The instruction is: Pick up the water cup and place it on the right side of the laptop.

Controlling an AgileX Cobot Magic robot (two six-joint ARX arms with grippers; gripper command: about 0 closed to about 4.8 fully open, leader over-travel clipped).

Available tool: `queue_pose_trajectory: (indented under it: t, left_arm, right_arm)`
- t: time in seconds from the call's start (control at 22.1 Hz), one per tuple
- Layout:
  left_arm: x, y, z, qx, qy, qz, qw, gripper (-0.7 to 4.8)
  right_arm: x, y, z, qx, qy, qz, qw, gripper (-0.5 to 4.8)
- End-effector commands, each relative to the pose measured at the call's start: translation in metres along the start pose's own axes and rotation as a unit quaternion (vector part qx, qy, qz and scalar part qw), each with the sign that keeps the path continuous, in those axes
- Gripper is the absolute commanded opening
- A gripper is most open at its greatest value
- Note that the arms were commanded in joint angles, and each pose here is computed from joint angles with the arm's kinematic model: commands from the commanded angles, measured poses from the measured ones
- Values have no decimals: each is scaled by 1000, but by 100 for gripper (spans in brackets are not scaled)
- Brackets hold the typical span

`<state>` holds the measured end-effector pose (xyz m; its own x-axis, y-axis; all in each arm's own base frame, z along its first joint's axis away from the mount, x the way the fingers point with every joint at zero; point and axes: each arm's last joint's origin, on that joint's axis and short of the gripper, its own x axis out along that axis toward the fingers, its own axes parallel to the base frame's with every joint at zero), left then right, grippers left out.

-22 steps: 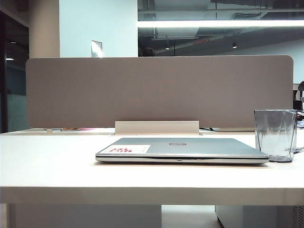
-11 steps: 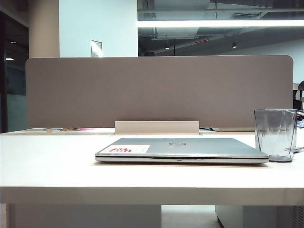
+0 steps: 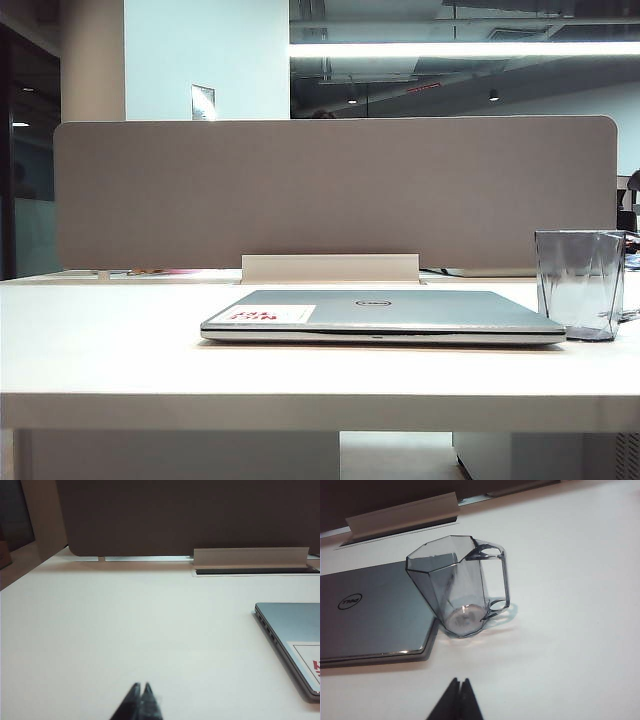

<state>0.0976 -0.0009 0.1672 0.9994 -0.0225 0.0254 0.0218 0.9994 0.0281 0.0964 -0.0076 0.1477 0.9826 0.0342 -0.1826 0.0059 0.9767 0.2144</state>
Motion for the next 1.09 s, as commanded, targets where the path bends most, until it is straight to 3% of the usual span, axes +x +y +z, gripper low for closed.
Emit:
queue_pose_trajectory:
  t: [0.05, 0.32, 0.41, 0.72, 0.95, 1.09]
  left_arm:
    - [0, 0, 2, -1, -5, -3, 1000, -3]
    - [0, 0, 2, -1, -5, -3, 1000, -3]
    - [0, 0, 2, -1, -5, -2, 1000, -3]
    - [0, 0, 2, -1, -5, -3, 1000, -3]
    - [0, 0, 2, -1, -5, -3, 1000, -3]
    - [0, 0, 2, -1, -5, -3, 1000, -3]
  right_arm:
    - [1, 0, -1, -2, -2, -1, 1000, -8]
    - [1, 0, -1, -2, -4, -1, 1000, -8]
    - [-1, 0, 3, -49, -26, -5, 998, -8]
    - [-1, 0, 8, -91, -56, -48, 993, -8]
    - [0, 12, 6, -107, -54, 1, 993, -8]
    - [0, 12, 6, -110, -55, -7, 992, -8]
